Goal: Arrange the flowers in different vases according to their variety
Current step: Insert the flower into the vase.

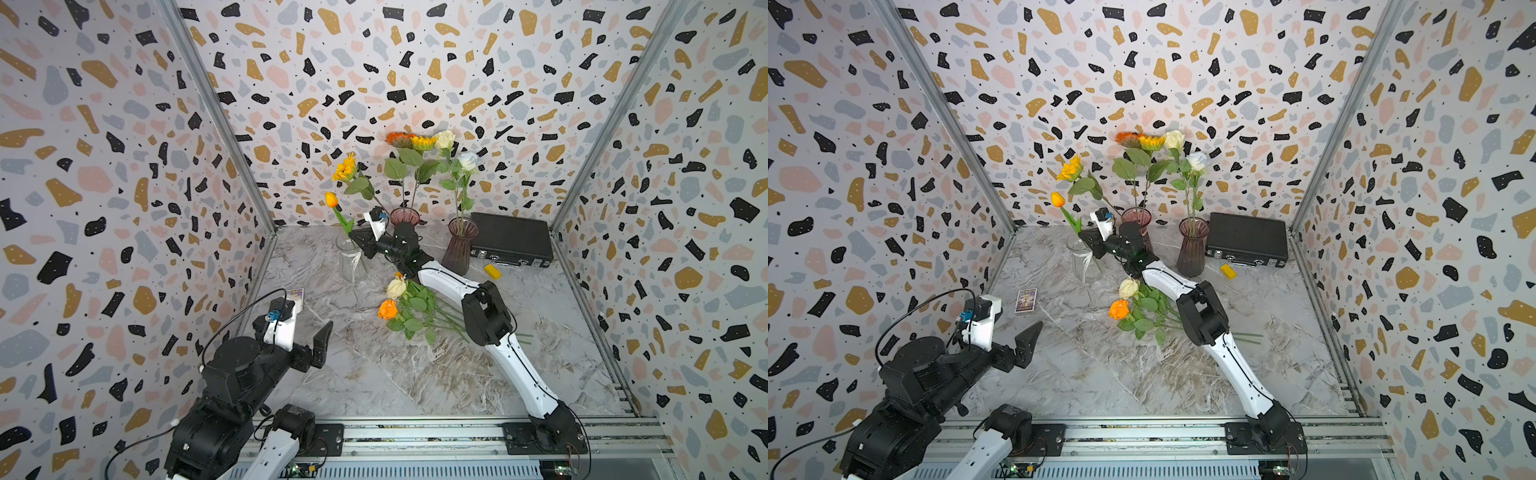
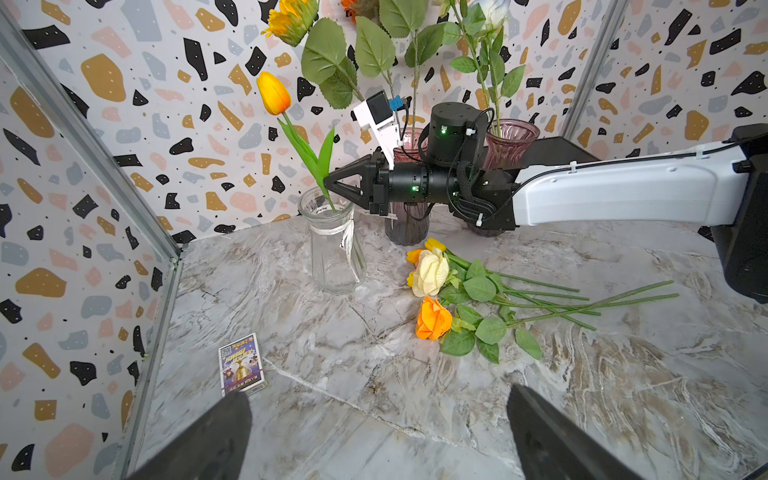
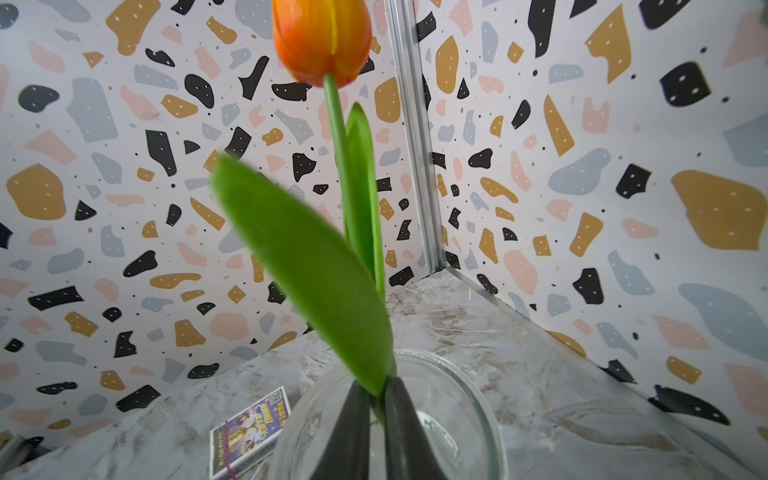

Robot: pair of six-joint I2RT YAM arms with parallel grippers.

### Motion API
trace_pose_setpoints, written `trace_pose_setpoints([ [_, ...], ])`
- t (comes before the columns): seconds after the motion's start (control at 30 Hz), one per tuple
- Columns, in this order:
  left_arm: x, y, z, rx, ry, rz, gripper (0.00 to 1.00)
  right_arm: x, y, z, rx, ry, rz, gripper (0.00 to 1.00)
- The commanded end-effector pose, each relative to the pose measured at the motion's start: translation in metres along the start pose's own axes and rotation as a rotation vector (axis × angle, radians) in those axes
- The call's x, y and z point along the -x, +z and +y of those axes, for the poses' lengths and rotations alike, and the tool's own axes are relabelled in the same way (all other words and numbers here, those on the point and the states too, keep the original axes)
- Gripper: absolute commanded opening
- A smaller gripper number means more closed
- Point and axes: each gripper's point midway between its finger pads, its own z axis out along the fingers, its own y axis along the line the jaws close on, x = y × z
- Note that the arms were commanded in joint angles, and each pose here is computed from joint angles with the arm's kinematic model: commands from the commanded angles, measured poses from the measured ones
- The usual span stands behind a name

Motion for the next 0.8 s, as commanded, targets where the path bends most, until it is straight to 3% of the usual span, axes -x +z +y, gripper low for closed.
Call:
trace_pose_setpoints([
  [0.0, 0.011, 0.0, -0.002, -0.011, -0.004, -0.041, 1.0, 0.034, -0.001, 0.015, 0.017, -0.037, -0.048, 0.21],
  [0.37, 0.013, -0.003, -0.002, -0.014, -0.007, -0.049, 1.0, 0.054, -0.007, 0.031, 0.04, -0.05, -0.058, 0.31],
  [0.53, 0.011, -0.001, -0.005, -0.028, -0.001, -0.048, 1.0, 0.081, -0.038, 0.052, -0.007, -0.101, -0.013, 0.33],
  [0.63, 0.008, 0.001, -0.016, -0.09, 0.018, -0.037, 0.99, 0.089, -0.077, 0.061, -0.116, -0.151, 0.112, 0.34],
  [0.77, 0.002, 0.008, -0.035, -0.206, 0.011, -0.016, 1.0, 0.068, -0.15, 0.074, -0.277, -0.215, 0.408, 0.37],
])
